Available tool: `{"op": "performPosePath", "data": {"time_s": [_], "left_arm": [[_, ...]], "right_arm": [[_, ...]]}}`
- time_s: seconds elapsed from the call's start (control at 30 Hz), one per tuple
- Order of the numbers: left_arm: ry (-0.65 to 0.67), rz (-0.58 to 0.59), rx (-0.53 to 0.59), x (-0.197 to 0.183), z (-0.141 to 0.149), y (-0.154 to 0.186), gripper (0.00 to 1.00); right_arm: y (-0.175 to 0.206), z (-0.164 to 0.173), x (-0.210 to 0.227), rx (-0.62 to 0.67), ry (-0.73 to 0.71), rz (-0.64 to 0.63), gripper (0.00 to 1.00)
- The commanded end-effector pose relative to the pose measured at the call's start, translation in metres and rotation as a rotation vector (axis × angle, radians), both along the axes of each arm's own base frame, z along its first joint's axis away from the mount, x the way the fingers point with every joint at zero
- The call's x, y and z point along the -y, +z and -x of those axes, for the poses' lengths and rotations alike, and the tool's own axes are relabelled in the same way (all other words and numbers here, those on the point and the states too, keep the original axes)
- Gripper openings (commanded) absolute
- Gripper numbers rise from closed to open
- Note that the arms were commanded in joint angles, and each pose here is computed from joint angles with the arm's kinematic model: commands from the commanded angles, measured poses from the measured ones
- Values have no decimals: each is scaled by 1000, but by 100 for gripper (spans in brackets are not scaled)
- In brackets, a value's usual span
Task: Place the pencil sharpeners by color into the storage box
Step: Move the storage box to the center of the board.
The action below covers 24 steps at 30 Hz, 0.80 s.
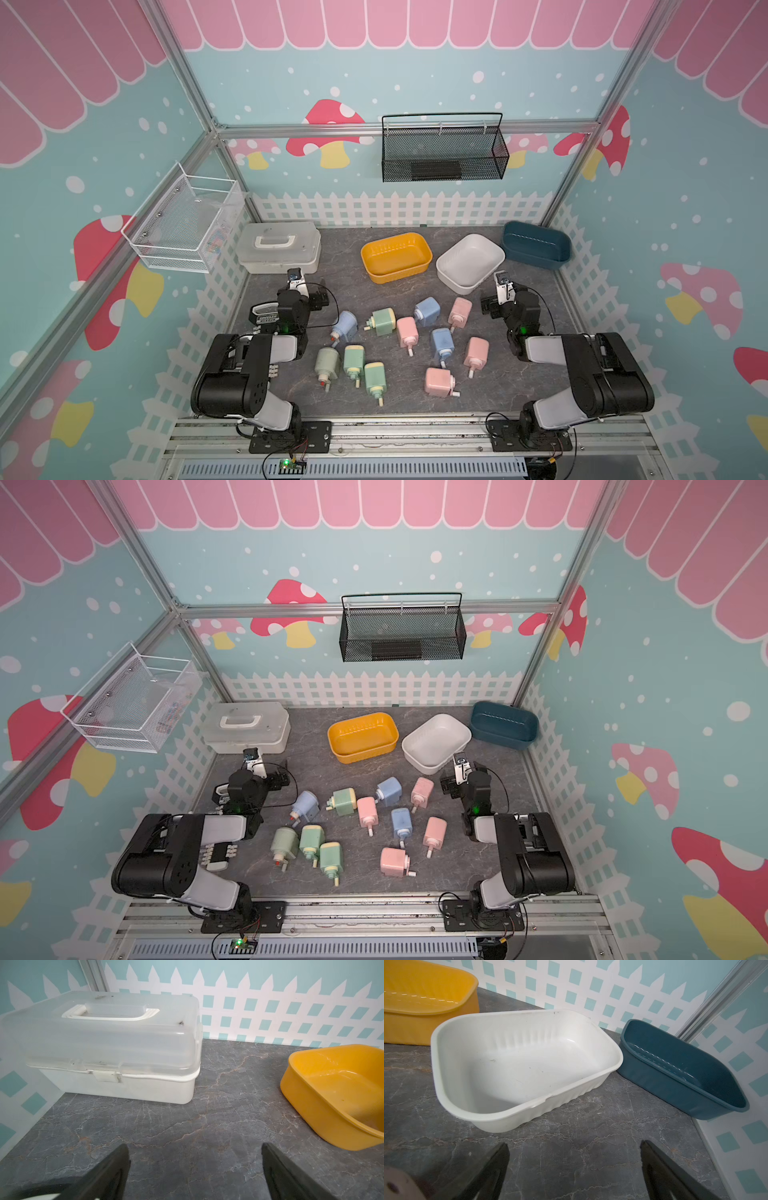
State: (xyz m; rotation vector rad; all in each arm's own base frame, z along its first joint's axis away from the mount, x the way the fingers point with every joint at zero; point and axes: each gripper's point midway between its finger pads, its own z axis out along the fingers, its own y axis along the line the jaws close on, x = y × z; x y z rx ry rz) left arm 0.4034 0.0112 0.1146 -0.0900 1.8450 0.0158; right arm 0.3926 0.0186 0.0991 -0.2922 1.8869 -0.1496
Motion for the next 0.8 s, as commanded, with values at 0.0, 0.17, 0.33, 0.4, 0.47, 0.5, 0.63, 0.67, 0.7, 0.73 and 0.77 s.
{"op": "performPosePath", "data": {"time_s": [0.0,0.17,0.33,0.4,0.47,0.5,0.63,0.67,0.7,0.73,0.77], "left_arm": [[10,2,-3,0,-1,-1,99],[11,2,-2,-1,-1,-1,99],[14,-2,-2,-1,-1,0,99],[15,-2,-3,-1,-1,0,99],[16,-2,-2,-1,-1,0,99],[15,-2,-2,-1,-1,0,99],[16,-3,-2,-1,-1,0,99],[17,-3,-3,-1,-1,0,99],[15,-4,-2,-1,-1,0,99],[16,-5,-3,-1,-1,0,99],[15,-4,-1,-1,-1,0,99]], "right_arm": [[-3,0,-1,-7,5,3,99],[-2,0,-1,-6,5,2,99],[-3,0,-1,-7,4,2,99],[-2,0,-1,-7,5,2,99],[-3,0,-2,-9,6,2,99],[-3,0,-2,-7,6,2,99],[-3,-1,-2,-7,5,2,99],[-2,0,-1,-7,4,2,99],[-3,0,-2,-8,5,1,99],[-3,0,-2,-6,6,2,99],[-3,0,-1,-6,4,2,99]]}}
